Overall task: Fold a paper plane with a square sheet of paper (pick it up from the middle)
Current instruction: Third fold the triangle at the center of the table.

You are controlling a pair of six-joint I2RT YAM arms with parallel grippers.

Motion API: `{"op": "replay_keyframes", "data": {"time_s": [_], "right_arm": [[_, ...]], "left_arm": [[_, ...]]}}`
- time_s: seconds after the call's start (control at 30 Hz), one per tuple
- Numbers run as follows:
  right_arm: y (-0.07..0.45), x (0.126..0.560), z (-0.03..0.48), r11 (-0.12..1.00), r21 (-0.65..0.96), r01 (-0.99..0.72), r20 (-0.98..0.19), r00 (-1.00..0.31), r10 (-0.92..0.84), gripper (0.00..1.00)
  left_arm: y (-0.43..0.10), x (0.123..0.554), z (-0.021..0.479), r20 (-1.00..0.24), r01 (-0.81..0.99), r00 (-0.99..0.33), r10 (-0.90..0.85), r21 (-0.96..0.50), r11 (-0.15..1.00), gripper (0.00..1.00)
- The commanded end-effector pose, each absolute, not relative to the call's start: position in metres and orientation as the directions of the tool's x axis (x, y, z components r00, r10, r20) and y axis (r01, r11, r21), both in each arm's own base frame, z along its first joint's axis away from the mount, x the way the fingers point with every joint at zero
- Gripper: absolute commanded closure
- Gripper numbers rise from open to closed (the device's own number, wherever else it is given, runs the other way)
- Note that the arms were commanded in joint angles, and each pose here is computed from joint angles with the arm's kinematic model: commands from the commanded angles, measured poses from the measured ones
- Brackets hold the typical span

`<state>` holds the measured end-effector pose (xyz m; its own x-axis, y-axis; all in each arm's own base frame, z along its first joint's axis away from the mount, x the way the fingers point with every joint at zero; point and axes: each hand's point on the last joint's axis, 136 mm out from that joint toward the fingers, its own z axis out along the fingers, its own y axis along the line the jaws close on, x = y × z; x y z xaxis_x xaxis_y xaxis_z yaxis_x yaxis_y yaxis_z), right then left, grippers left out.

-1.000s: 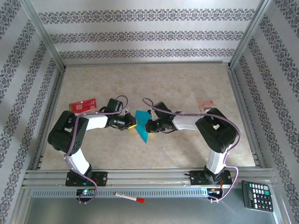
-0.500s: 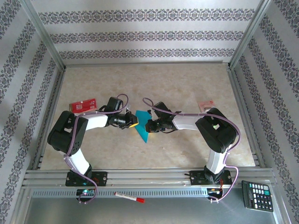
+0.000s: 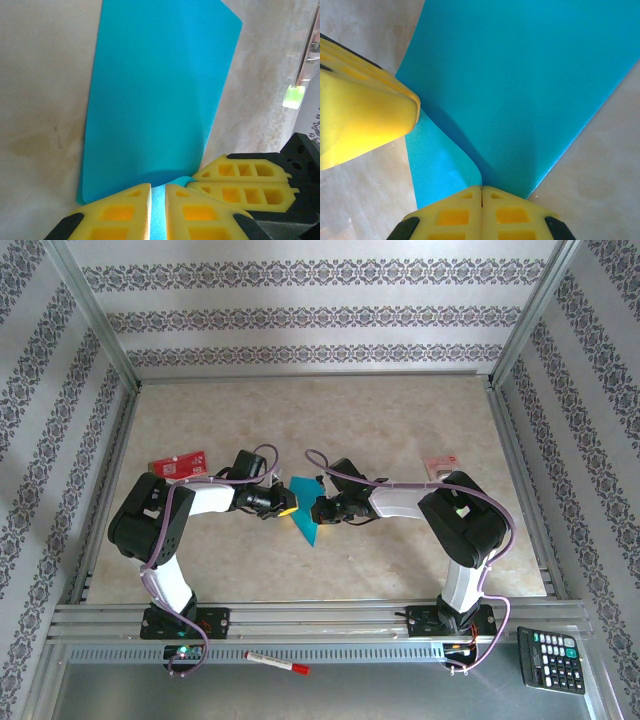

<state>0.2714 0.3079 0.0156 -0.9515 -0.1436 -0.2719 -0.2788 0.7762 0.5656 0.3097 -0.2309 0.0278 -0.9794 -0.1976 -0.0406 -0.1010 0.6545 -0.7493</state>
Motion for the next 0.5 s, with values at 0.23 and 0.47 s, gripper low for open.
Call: {"op": "replay_keyframes", "data": {"time_s": [0.23, 0.47], "right_arm": [[0.287, 0.262, -0.002, 0.83, 0.503, -0.24, -0.203, -0.967, -0.156, 1.0], [0.288, 0.267, 0.007, 0.824, 0.508, -0.25, -0.221, -0.963, -0.156, 1.0]], "left_arm": [[-0.23, 0.306, 0.012, -0.039, -0.091, -0.984, -0.173, -0.726, 0.682, 0.85], [-0.224, 0.298, 0.002, -0.024, -0.11, -0.984, -0.179, -0.704, 0.702, 0.86]]}}
